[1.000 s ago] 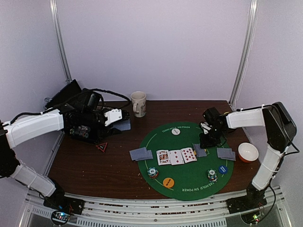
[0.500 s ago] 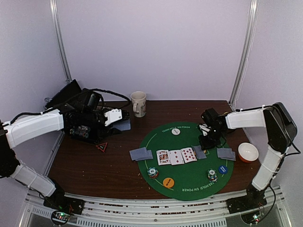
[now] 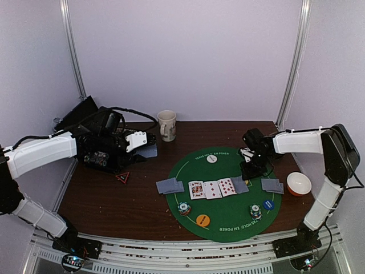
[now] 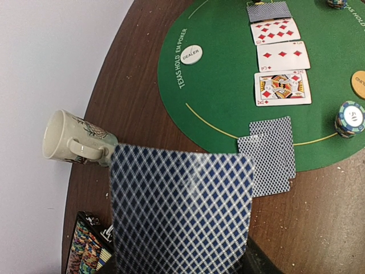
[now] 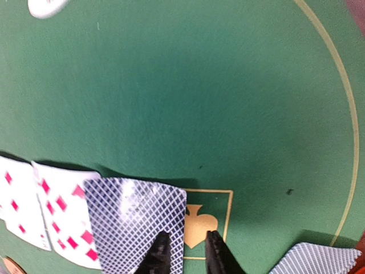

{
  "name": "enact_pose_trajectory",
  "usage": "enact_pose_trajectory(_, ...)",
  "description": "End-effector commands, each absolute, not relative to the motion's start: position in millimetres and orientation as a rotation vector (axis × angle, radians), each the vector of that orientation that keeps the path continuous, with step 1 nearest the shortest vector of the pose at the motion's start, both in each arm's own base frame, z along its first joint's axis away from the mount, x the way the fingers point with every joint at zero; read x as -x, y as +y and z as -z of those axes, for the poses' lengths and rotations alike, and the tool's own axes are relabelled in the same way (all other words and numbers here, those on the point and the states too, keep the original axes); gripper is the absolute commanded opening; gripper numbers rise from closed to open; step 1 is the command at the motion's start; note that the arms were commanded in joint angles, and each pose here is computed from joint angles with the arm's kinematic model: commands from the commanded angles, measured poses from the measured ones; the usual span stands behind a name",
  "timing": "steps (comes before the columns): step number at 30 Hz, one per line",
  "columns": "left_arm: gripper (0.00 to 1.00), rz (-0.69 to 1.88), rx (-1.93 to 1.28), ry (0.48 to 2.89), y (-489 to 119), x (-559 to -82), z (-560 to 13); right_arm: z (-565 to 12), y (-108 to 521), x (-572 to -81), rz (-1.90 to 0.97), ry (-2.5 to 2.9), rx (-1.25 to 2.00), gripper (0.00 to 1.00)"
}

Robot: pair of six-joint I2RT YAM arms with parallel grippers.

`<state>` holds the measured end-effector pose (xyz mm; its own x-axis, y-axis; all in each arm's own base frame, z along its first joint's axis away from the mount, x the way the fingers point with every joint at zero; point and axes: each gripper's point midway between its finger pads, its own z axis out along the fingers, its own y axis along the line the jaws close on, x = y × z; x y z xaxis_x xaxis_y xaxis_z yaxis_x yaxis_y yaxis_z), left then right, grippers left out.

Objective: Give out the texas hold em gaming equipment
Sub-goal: Adjust the poker card in the community card area, then pick up the poker card from the face-down deck piles.

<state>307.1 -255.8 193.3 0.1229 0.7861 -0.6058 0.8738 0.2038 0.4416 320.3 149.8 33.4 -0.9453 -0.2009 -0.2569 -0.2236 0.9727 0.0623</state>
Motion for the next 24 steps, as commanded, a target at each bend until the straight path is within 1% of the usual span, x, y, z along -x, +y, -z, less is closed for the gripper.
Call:
enact_pose_trajectory(1, 0.50, 0.129, -1.570, 1.620, -259.6, -309.8, -202.1, -96.6, 163.8, -346.2, -0.118, 2.702, 0.298, 0.28)
enact_pose_trajectory(3, 0.51, 0.131, -1.571, 1.619, -260.1, -309.9, -202.5, -125.7, 199.8, -351.0, -0.232, 2.597, 0.376, 0.32)
enact_pose_trajectory(6, 0.50, 0.137, -1.571, 1.616, -260.5, -309.4, -203.3, -175.5, 280.8, -347.1, -0.577, 2.384, 0.523, 0.38)
enact_pose_trajectory(9, 0.50, 0.139, -1.572, 1.612, -260.9, -309.0, -203.8, -222.4, 355.6, -327.0, -0.856, 2.167, 0.668, 0.43)
enact_pose_trajectory(13, 0.50, 0.141, -1.570, 1.606, -261.6, -309.2, -206.0, -266.1, 417.7, -309.9, -1.110, 1.937, 0.703, 0.48)
enact_pose_trajectory(17, 0.51, 0.146, -1.571, 1.603, -261.9, -308.2, -206.9, -274.0, 449.4, -314.2, -1.245, 1.859, 0.652, 0.53)
enact_pose_trajectory(22, 0.50, 0.141, -1.569, 1.602, -261.6, -308.8, -207.7, -262.4, 481.9, -319.5, -1.280, 1.857, 0.681, 0.58)
enact_pose_trajectory(24, 0.50, 0.141, -1.566, 1.604, -261.0, -308.7, -207.9, -256.8, 487.6, -322.3, -1.286, 1.869, 0.677, 0.58)
